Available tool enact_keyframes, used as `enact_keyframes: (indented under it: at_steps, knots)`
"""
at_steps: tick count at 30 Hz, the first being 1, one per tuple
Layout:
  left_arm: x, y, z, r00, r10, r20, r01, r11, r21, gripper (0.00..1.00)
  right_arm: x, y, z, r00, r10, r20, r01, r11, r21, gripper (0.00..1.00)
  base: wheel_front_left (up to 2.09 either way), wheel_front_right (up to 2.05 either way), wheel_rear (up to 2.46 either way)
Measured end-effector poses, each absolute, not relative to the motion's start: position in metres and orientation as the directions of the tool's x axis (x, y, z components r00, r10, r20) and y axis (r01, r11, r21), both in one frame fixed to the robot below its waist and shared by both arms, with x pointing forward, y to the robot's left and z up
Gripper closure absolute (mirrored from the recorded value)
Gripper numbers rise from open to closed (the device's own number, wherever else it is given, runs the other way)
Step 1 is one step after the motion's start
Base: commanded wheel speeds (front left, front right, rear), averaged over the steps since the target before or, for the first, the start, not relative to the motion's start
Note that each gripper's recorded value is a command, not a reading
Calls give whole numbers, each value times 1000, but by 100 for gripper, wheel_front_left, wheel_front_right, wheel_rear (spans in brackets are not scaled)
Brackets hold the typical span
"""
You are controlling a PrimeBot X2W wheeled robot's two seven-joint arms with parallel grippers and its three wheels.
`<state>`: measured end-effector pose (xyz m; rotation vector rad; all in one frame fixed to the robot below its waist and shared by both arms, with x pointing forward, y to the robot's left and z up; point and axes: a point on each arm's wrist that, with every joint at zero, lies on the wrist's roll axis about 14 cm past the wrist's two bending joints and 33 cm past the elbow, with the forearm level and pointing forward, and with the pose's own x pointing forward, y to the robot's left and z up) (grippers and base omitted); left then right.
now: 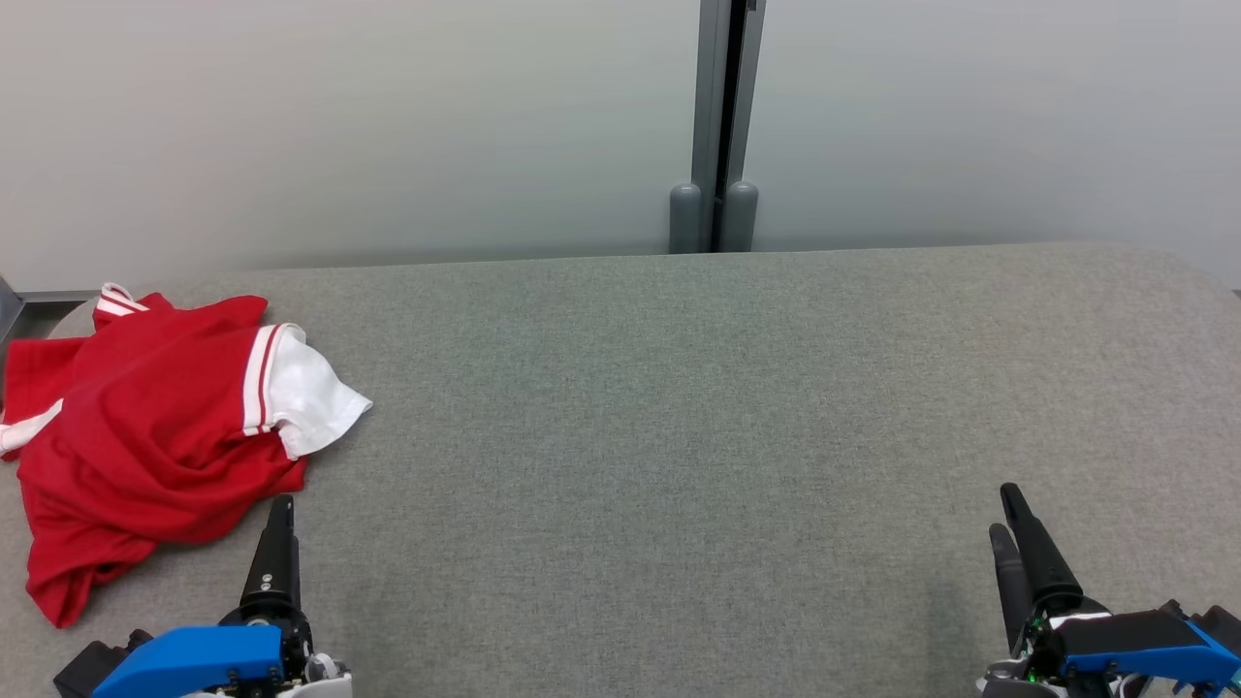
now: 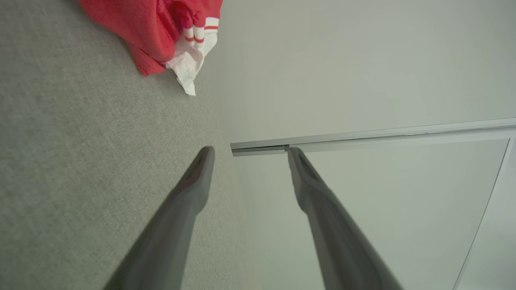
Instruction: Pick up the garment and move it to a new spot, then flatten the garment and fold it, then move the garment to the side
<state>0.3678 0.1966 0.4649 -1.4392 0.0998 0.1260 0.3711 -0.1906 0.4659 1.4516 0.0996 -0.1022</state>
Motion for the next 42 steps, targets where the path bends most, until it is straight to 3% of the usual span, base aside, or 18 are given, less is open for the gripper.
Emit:
enact_keyframes:
  at_steps: [21,42]
  knots:
    - [361,191,460,984,36,-173,-166,521,-837,0,374,-187,476,995,-12,-96,87,530,843,0,0,0,0]
    - [362,188,467,990,49,-129,-121,752,-648,0,376,-181,480,998,-1,-61,42,739,673,0,0,0,0]
